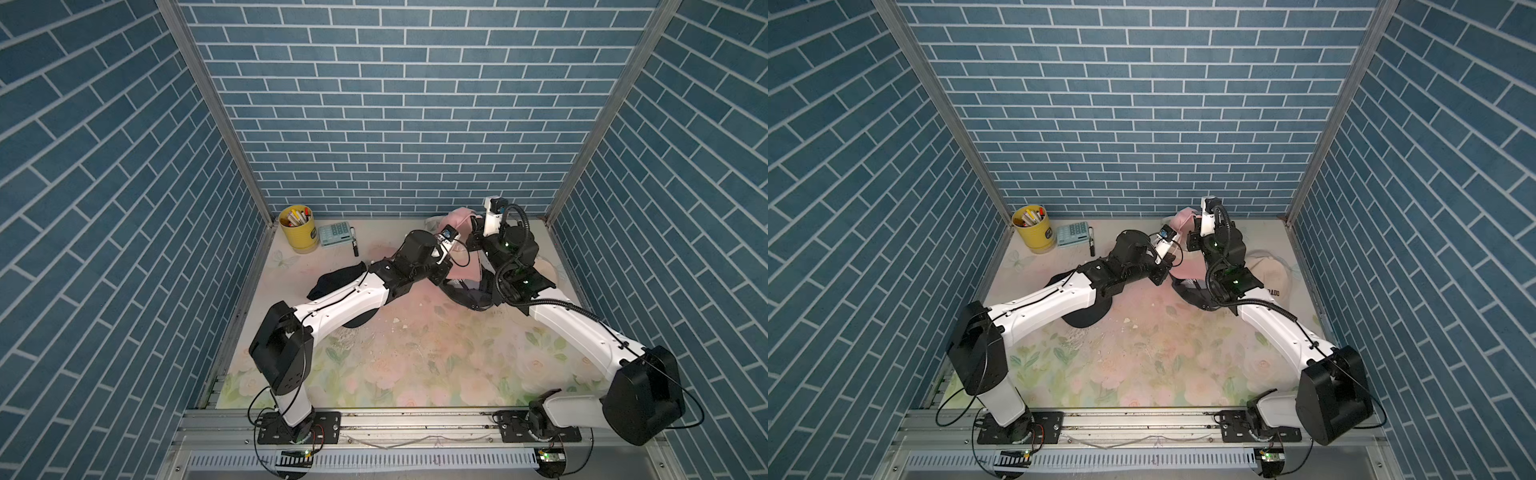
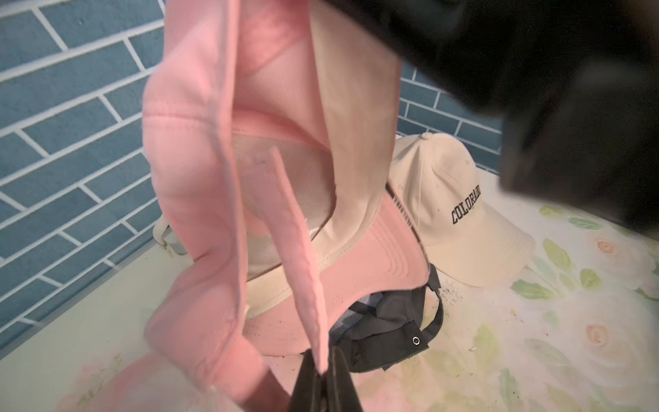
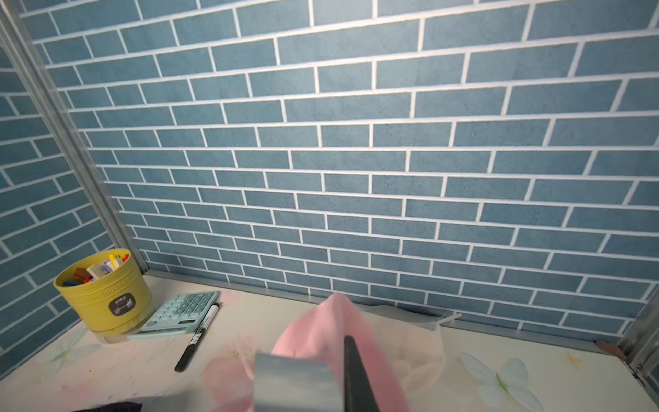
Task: Open the adjustable buckle of the baseball cap
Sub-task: Pull the adjustable strap on the baseball cap.
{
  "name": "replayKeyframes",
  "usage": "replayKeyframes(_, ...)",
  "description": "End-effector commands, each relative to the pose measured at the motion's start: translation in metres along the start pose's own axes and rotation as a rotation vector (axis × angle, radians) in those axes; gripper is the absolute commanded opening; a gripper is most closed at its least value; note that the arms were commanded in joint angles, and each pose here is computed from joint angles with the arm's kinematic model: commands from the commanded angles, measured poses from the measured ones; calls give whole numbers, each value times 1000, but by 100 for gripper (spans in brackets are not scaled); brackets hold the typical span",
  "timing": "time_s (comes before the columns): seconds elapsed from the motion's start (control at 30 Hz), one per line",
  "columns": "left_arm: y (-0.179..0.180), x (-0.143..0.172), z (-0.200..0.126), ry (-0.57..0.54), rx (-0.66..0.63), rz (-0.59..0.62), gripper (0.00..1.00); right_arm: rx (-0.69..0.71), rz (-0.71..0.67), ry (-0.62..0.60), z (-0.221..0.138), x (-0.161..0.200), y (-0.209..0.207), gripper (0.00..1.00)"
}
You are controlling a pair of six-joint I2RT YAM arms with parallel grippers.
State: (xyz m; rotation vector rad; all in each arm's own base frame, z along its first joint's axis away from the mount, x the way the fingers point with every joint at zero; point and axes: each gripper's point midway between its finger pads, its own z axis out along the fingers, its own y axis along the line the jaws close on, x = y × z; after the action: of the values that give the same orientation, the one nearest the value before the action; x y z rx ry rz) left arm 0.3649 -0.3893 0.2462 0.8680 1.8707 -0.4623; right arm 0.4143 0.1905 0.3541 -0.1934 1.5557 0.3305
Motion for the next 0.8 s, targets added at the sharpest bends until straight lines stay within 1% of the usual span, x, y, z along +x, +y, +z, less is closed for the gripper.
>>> replayKeyframes(0.0, 31, -20, -18, -77, -152, -33, 3, 58, 92, -94, -5, -44, -10, 0)
replayKeyframes(0.03, 42, -24, -23, -101, -193, -58, 18, 66, 89, -83, -5, -45, -11, 0)
replayKeyframes(0.07, 56, -29, -30, -129, -229, -91, 45, 77, 84, -67, -5, -43, -13, 0)
replayKeyframes(0.1, 68, -34, -37, -160, -255, -123, 67, 92, 77, -54, -5, -42, -14, 0)
replayKeyframes(0.13, 79, -38, -44, -190, -286, -156, 77, 109, 74, -43, -4, -41, -17, 0)
replayKeyframes(0.2, 88, -45, -57, -247, -308, -186, 89, 170, 88, -1, -3, -34, -24, 0)
replayKeyframes(0.33, 65, -37, -59, -255, -211, -182, 91, 322, 118, 70, -2, -30, -34, 0)
replayKeyframes(0.4, 40, -31, -59, -266, -130, -155, 91, 391, 120, 96, 0, -29, -34, 0)
replayKeyframes(0.57, -6, -28, -49, -323, 58, -148, 94, 508, 126, 133, -4, -27, -31, 0)
replayKeyframes(0.63, -18, -28, -41, -331, 99, -154, 96, 546, 137, 138, -7, -28, -29, 0)
replayKeyframes(0.67, -29, -30, -38, -337, 144, -147, 100, 560, 147, 143, -8, -28, -28, 0)
replayKeyframes(0.77, -50, -37, -27, -365, 187, -133, 100, 585, 172, 167, -10, -23, -22, 0)
